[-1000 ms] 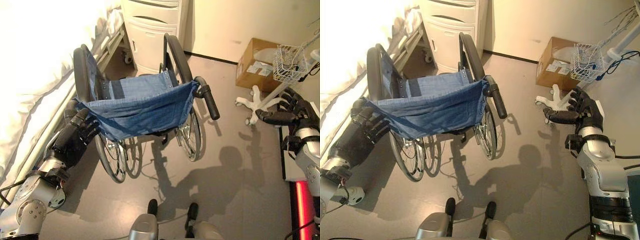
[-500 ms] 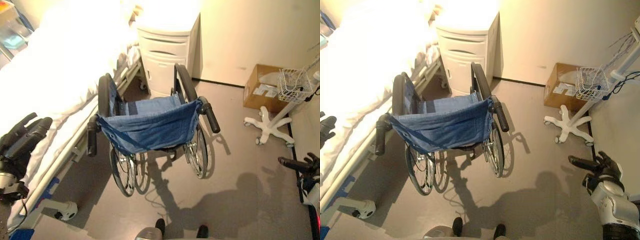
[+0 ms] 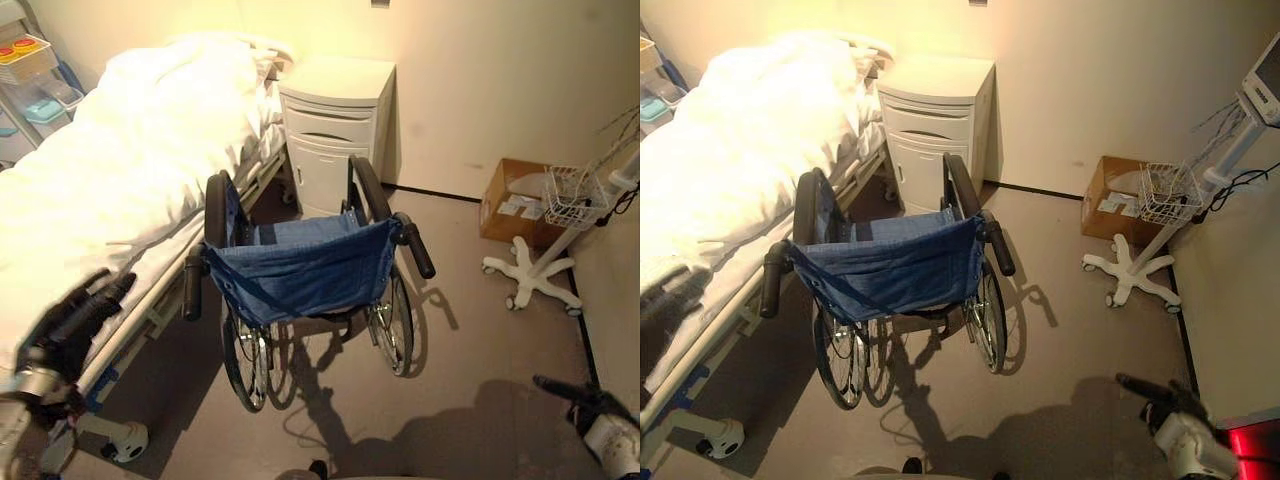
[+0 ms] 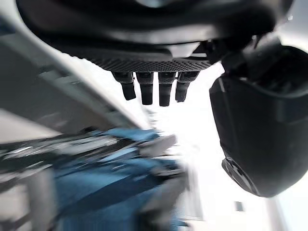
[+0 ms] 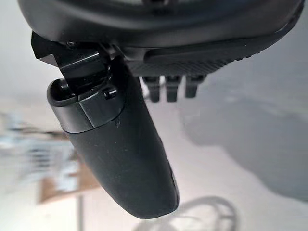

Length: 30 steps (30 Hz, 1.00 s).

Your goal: Push the wheelchair next to the bed

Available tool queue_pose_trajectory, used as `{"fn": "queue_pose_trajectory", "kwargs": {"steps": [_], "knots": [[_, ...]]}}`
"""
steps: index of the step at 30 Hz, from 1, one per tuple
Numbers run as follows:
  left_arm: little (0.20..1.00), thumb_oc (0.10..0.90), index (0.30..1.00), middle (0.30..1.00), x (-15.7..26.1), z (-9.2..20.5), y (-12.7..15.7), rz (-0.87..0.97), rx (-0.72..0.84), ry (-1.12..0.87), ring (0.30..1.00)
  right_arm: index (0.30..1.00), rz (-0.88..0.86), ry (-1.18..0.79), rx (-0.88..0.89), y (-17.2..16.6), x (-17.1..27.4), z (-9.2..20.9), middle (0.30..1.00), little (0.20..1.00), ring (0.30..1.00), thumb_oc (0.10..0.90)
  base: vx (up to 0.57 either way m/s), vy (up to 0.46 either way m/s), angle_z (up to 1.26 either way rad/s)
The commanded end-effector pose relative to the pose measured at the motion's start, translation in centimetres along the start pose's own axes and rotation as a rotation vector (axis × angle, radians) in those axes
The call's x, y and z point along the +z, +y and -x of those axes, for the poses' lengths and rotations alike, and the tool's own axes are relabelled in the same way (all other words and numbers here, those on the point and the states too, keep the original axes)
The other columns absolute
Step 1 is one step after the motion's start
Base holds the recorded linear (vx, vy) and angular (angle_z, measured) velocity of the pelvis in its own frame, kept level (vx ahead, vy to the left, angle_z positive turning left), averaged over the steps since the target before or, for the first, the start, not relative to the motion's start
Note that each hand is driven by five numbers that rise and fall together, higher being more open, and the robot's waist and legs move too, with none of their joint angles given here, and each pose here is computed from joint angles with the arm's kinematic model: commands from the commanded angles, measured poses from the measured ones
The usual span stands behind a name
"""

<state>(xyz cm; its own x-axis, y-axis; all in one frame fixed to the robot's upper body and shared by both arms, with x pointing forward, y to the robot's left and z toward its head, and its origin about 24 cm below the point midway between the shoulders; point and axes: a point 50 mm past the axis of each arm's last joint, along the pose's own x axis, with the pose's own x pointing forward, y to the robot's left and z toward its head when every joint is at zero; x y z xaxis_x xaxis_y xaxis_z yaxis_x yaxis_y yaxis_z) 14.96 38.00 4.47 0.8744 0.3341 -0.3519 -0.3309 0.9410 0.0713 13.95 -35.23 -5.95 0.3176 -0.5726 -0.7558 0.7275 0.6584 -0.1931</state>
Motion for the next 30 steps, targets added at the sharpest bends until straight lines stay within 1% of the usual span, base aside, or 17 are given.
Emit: {"fn": "queue_pose_trajectory", "kwargs": {"steps": [1, 2, 3, 4, 5, 6, 7, 9, 10, 12, 13, 15, 18, 22, 24, 26, 30], "knots": [[0.900, 0.800, 0.900, 0.900, -2.8, -1.3, -1.2, -0.015, 0.032, 0.074, 0.900, 0.900, -0.038, -0.060, -0.060, -0.3, 0.7, -0.6, 0.900, 0.900, 0.900, 0.800, -0.01, -0.004, 0.07], [0.900, 0.800, 0.900, 0.900, -6.5, -1.3, -2.6, -0.006, 0.041, 0.203, 0.900, 0.900, -0.035, 0.028, -0.073, -0.1, -2.3, -1.1, 0.900, 0.900, 0.900, 0.800, -0.01, -0.006, 0.06], [0.900, 0.800, 0.900, 0.900, -8.2, -1.1, -3.2, 0.037, 0.054, 0.264, 0.900, 0.900, -0.031, 0.058, -0.076, 0.1, -3.4, -1.2, 0.900, 0.900, 0.900, 0.800, 0.01, -0.009, 0.06], [0.900, 0.800, 0.900, 0.900, -11.3, -0.6, -4.5, 0.104, 0.060, 0.374, 0.900, 0.900, -0.024, 0.110, -0.072, 0.5, -5.2, -1.3, 0.900, 0.900, 0.900, 0.800, 0.00, 0.000, 0.00], [0.900, 0.800, 0.900, 0.900, -12.7, -0.1, -4.9, 0.113, 0.059, 0.407, 0.900, 0.900, -0.027, 0.132, -0.068, 0.6, -6.2, -1.3, 0.900, 0.900, 0.900, 0.800, 0.00, 0.000, 0.00], [0.900, 0.800, 0.900, 0.900, -15.6, 1.0, -6.0, 0.127, 0.080, 0.512, 0.900, 0.900, -0.063, 0.217, -0.034, 1.4, -8.7, -1.1, 0.900, 0.900, 0.900, 0.800, 0.00, 0.000, 0.00], [0.900, 0.800, 0.900, 0.900, -17.2, 1.7, -6.6, 0.126, 0.086, 0.558, 0.900, 0.900, -0.072, 0.265, -0.021, 2.0, -10.3, -0.9, 0.900, 0.900, 0.900, 0.800, 0.00, 0.000, 0.00], [0.900, 0.800, 0.900, 0.900, -19.2, 2.6, -7.6, 0.137, 0.104, 0.640, 0.900, 0.900, -0.063, 0.309, -0.015, 2.2, -11.9, -0.7, 0.900, 0.900, 0.900, 0.800, 0.00, 0.000, 0.00], [0.900, 0.800, 0.900, 0.900, -20.1, 3.1, -8.1, 0.158, 0.119, 0.686, 0.900, 0.900, -0.032, 0.324, -0.011, 2.2, -12.5, -0.6, 0.900, 0.900, 0.900, 0.800, 0.00, 0.000, 0.00], [0.900, 0.800, 0.900, 0.900, -22.5, 4.8, -9.3, 0.215, 0.163, 0.831, 0.900, 0.900, 0.166, 0.344, 0.026, 2.4, -14.4, -0.2, 0.900, 0.900, 0.900, 0.800, 0.00, 0.000, 0.00], [0.900, 0.800, 0.900, 0.900, -23.4, 5.6, -10.0, 0.162, 0.152, 0.913, 0.900, 0.900, 0.293, 0.360, 0.088, 2.9, -15.4, 0.1, 0.900, 0.900, 0.900, 0.800, 0.00, 0.000, 0.00], [0.900, 0.800, 0.900, 0.900, -24.3, 6.5, -10.7, 0.125, 0.137, 0.985, 0.900, 0.900, 0.362, 0.426, 0.192, 3.6, -16.9, 0.8, 0.900, 0.900, 0.900, 0.800, 0.00, 0.000, 0.00], [0.900, 0.800, 0.900, 0.900, -25.1, 7.6, -11.4, 0.211, 0.154, 1.070, 0.900, 0.900, 0.377, 0.546, 0.316, 3.7, -18.8, 1.8, 0.900, 0.900, 0.900, 0.800, 0.00, 0.000, 0.00], [0.900, 0.800, 0.900, 0.900, -25.4, 8.1, -12.1, 0.165, 0.118, 1.117, 0.900, 0.900, 0.360, 0.629, 0.370, 3.1, -19.9, 2.4, 0.900, 0.900, 0.900, 0.800, 0.00, 0.000, 0.00], [0.900, 0.800, 0.900, 0.900, -25.7, 8.4, -12.4, 0.094, 0.092, 1.154, 0.900, 0.900, 0.361, 0.648, 0.397, 3.0, -20.3, 2.6, 0.900, 0.900, 0.900, 0.800, -0.01, -0.013, -0.02], [0.900, 0.800, 0.900, 0.900, -25.7, 8.4, -12.6, 0.049, 0.080, 1.176, 0.900, 0.900, 0.368, 0.638, 0.397, 3.4, -20.4, 2.7, 0.900, 0.900, 0.900, 0.800, 0.00, 0.000, 0.00], [0.900, 0.800, 0.900, 0.900, -25.6, 8.2, -13.1, 0.039, 0.078, 1.180, 0.900, 0.900, 0.421, 0.637, 0.395, 3.4, -20.5, 2.7, 0.900, 0.900, 0.900, 0.800, 0.00, 0.002, -0.02]]}}
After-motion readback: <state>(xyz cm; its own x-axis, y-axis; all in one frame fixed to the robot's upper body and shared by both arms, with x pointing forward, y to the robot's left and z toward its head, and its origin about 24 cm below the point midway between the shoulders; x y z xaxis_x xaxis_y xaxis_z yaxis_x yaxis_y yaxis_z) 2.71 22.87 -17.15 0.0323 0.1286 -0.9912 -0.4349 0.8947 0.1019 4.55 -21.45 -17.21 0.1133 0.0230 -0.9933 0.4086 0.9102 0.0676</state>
